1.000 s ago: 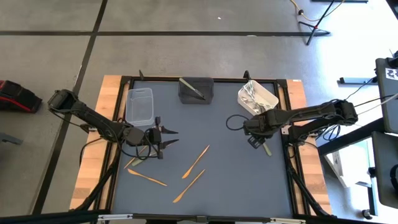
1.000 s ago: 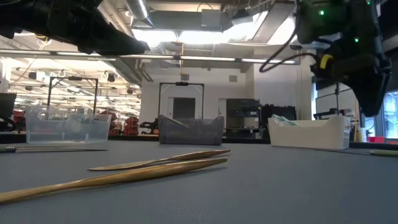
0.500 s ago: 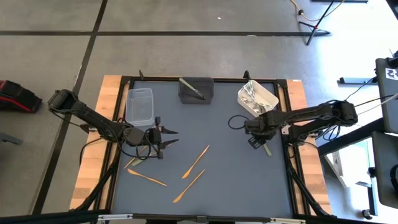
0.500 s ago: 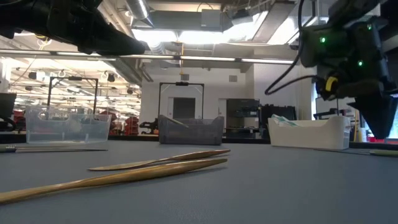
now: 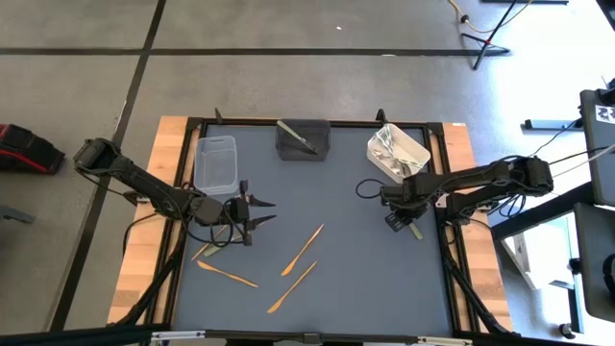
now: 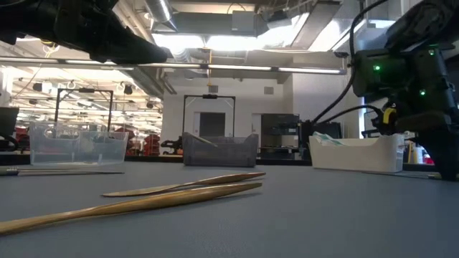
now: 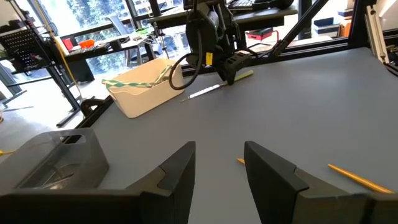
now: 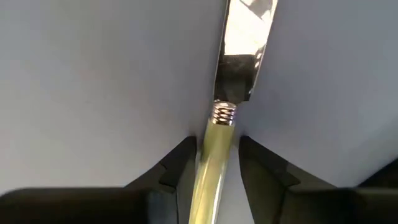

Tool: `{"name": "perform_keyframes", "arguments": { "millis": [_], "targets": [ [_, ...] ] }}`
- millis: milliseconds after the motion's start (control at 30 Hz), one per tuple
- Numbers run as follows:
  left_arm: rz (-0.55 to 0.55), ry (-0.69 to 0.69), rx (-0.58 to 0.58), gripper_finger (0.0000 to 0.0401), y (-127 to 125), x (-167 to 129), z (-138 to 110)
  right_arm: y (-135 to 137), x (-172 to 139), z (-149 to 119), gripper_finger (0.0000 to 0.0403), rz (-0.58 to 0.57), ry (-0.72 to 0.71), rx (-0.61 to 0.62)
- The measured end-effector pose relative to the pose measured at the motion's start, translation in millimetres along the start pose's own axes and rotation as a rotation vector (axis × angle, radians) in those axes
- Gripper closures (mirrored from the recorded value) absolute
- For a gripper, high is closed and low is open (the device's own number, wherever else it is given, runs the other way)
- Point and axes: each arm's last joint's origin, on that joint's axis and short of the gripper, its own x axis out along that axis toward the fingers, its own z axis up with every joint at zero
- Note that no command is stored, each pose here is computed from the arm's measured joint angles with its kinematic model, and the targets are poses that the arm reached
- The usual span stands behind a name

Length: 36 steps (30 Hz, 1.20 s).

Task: Sort silverware by color (type)
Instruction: Put the right green knife into the gray transparent bin

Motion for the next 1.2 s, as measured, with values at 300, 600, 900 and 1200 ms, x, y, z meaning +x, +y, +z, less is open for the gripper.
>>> {"name": "perform_keyframes", "arguments": {
  "millis": [300,600,900,1200],
  "targets": [
    [0.000,0.000,0.000,0.0268,0.0,0.0,0.0,-1.5,3.9,-1.4,0.0366,0.011,0.016,-0.031],
    [0.000,0.000,0.000,0.0268,0.0,0.0,0.0,2.9,-3.3,1.2,0.0377,0.005,-0.005,-0.098],
    [0.000,0.000,0.000,0.0268,0.0,0.0,0.0,33.6,-49.5,24.6,0.0385,0.082,-0.274,-0.266],
    [0.001,-0.001,0.001,0.0268,0.1,0.0,0.1,65.7,-99.1,55.1,0.0382,0.158,-0.789,-0.477]
  ]
}}
